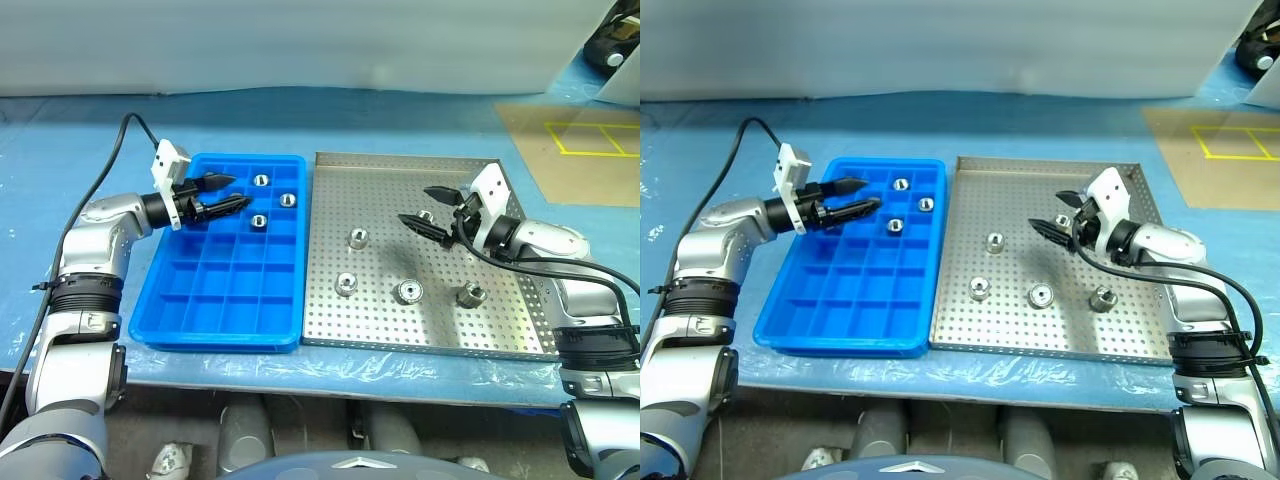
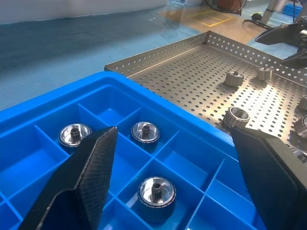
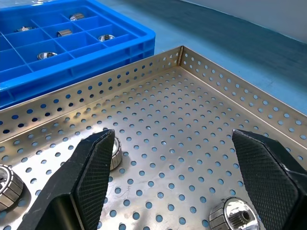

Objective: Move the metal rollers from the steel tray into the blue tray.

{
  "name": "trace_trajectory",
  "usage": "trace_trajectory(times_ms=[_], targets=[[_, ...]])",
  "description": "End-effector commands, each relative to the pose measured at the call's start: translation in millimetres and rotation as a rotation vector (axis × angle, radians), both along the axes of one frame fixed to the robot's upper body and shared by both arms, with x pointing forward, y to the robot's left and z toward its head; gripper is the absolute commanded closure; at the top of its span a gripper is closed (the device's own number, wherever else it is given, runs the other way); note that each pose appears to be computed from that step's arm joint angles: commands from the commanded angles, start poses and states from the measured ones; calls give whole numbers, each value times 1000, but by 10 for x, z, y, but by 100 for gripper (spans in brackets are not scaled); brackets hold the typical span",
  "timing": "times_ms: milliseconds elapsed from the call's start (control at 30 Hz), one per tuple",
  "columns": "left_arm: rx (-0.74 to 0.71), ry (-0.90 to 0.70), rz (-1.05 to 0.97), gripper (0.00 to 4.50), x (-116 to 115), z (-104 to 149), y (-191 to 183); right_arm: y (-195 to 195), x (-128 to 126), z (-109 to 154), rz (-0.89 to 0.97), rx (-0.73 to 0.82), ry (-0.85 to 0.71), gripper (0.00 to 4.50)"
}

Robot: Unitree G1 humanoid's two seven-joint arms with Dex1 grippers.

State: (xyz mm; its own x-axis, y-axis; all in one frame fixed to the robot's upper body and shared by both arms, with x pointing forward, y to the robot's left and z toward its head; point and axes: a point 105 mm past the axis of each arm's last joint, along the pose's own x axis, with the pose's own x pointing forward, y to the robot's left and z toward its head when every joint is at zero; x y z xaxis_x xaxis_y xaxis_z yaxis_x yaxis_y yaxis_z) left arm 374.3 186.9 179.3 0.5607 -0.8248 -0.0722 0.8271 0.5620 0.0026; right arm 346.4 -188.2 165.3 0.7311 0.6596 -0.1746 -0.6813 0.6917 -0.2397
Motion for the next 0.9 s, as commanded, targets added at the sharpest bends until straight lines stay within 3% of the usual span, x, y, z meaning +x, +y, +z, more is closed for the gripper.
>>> trace_trajectory(times_ms=[33, 300, 700, 900], targets=[[-2, -58, -21, 48, -23, 147, -19, 2, -5, 138, 4, -2, -58, 47], [2, -66, -15, 48, -7, 160, -20, 13, -10, 134, 8, -1, -55, 47], [70, -181, -228, 48, 247, 759, -463, -38, -83, 232, 1, -2, -75, 47], [224, -103, -469, 48, 220, 518, -931, 107, -426, 198, 93, 43, 1, 47]])
